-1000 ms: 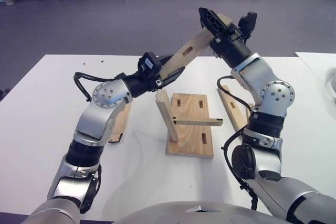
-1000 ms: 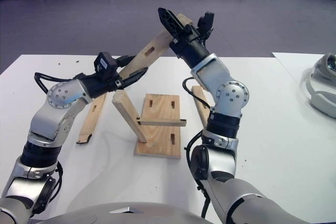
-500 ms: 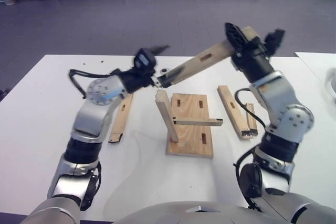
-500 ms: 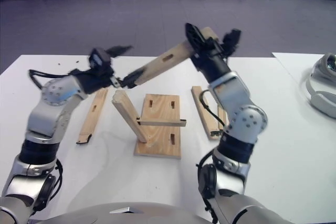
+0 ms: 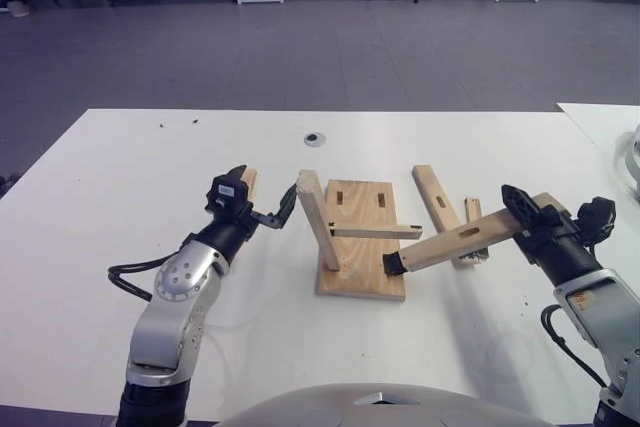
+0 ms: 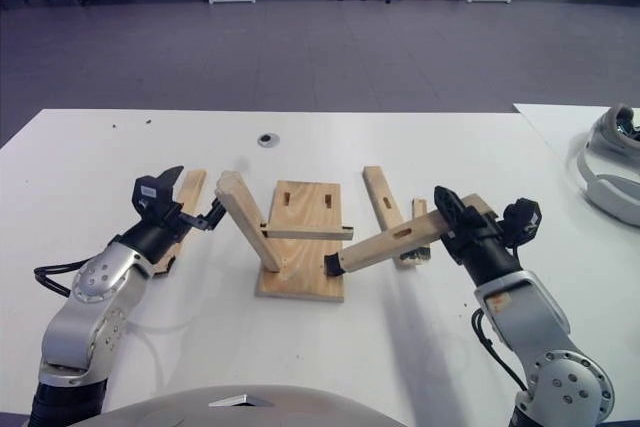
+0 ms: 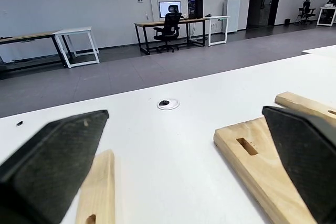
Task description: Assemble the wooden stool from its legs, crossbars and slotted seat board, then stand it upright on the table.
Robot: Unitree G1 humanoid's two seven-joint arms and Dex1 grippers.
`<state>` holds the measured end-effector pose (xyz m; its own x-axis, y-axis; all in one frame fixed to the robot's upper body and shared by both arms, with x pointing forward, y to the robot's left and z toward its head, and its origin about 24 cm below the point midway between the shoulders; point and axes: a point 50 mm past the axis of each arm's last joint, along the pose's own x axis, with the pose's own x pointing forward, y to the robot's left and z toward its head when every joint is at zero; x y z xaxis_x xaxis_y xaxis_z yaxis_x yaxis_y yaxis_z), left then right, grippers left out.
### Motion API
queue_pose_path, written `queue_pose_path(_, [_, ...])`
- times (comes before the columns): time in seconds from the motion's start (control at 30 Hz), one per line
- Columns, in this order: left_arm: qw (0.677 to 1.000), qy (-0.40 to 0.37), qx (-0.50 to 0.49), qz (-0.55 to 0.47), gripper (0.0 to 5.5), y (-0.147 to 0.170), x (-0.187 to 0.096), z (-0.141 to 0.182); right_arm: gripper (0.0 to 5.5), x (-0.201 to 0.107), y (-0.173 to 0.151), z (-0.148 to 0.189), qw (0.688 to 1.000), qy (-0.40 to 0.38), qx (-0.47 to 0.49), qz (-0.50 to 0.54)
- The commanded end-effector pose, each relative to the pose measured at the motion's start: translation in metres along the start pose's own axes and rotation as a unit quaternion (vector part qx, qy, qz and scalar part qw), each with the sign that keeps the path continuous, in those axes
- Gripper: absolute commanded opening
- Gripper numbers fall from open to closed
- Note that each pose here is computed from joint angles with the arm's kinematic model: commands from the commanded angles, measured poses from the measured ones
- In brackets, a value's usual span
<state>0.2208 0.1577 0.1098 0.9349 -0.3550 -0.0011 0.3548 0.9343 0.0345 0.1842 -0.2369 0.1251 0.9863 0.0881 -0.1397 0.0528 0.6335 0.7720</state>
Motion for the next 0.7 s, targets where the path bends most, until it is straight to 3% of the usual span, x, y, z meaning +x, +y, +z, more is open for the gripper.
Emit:
queue_pose_path(0.03, [1.0,0.001,-0.009,-0.003,5.4,-0.012,0.004,0.001,1.01,-0.001,-0.004,-0.01,0.999,0.008,-0.033,-0.025])
queue_pose_path(0.13, [1.0,-0.003,-0.012,-0.002,5.4,-0.013,0.006,0.003,1.01,-0.001,-0.001,-0.016,0.999,0.011,-0.039,-0.018])
queue_pose_path(0.27, [1.0,-0.002,-0.013,0.003,5.4,-0.014,0.003,0.004,1.01,-0.002,0.019,-0.009,0.98,-0.011,-0.2,-0.003])
queue_pose_path(0.4, [1.0,-0.003,-0.016,-0.001,5.4,-0.018,0.005,0.006,1.01,0.011,0.033,-0.001,0.966,-0.044,-0.253,0.023])
queue_pose_path(0.7, [0.997,-0.021,-0.06,-0.045,5.4,-0.056,0.018,0.021,0.99,0.028,0.02,-0.038,0.951,0.054,-0.303,-0.015])
